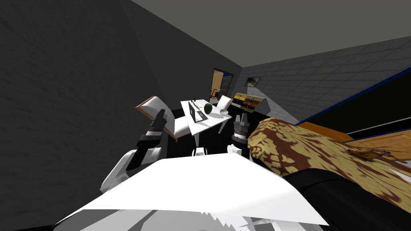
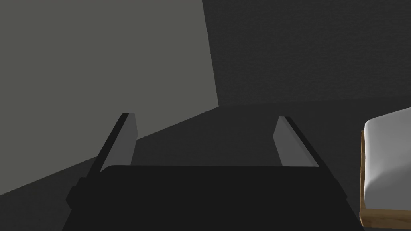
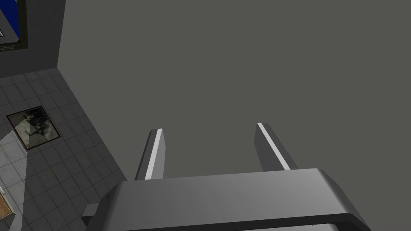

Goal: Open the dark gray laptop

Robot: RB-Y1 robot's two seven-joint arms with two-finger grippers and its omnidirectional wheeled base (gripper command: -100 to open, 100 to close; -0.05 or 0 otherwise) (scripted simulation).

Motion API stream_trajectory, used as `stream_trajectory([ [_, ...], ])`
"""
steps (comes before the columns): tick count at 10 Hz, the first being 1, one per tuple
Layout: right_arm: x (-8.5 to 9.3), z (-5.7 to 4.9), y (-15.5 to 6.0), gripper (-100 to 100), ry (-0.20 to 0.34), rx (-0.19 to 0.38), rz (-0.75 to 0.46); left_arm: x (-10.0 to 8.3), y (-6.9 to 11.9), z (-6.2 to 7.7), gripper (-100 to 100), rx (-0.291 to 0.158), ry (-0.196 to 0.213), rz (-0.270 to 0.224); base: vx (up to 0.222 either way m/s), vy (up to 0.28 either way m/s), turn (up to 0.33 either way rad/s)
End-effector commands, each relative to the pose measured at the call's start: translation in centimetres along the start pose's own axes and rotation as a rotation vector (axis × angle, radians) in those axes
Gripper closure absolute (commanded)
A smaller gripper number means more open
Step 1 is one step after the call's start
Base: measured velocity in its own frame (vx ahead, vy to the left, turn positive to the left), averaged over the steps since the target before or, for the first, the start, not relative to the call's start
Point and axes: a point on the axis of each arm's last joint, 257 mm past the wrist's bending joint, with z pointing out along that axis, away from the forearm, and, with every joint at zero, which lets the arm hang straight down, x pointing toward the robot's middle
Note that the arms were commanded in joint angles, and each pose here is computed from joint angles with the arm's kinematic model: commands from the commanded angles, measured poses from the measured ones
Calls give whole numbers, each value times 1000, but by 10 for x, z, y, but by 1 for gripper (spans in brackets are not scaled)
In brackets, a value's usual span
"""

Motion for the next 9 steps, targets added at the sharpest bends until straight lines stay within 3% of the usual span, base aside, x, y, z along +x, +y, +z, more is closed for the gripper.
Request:
stream_trajectory([
  [1, 0, 0, 0, 0, 0, 0, 0, -1, 17, 4, -100, -60, 22, 34, -19, -2, 4],
  [9, 0, 0, 0, 0, 0, 0, 0, -16, 64, 13, -100, -228, 53, 148, -12, -21, -13],
])
